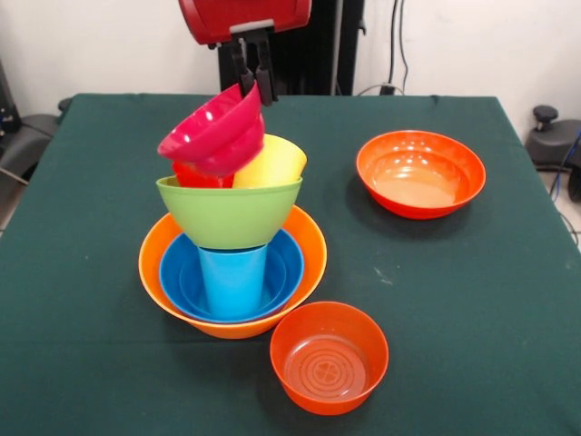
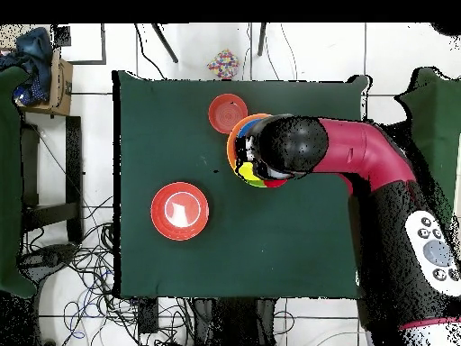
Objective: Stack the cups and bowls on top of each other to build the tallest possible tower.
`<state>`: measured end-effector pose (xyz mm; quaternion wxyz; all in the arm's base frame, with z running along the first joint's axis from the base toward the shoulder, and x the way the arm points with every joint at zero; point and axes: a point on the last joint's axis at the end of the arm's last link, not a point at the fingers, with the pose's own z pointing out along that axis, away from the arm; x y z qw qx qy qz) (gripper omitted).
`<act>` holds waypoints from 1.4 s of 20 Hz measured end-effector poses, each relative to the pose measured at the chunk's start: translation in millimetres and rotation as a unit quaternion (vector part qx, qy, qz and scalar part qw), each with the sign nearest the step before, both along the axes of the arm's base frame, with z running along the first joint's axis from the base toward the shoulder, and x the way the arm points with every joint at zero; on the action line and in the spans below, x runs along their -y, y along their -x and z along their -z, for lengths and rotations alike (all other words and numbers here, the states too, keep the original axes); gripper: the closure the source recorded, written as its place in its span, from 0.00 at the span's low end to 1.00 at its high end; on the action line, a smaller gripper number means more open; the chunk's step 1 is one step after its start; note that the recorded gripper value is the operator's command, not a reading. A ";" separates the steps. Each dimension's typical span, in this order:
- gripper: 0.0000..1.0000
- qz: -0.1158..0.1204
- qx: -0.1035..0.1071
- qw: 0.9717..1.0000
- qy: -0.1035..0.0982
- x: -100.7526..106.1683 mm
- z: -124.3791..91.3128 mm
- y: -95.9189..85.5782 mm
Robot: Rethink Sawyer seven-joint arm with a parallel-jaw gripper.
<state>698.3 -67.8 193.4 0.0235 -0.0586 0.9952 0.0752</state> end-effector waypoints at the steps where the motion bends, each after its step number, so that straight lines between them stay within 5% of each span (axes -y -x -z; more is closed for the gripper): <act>1: 1.00 0.000 -0.001 1.000 0.000 0.5 -0.3 1.3; 28: 1.00 -0.001 -0.014 1.000 -0.005 2.8 16.2 8.0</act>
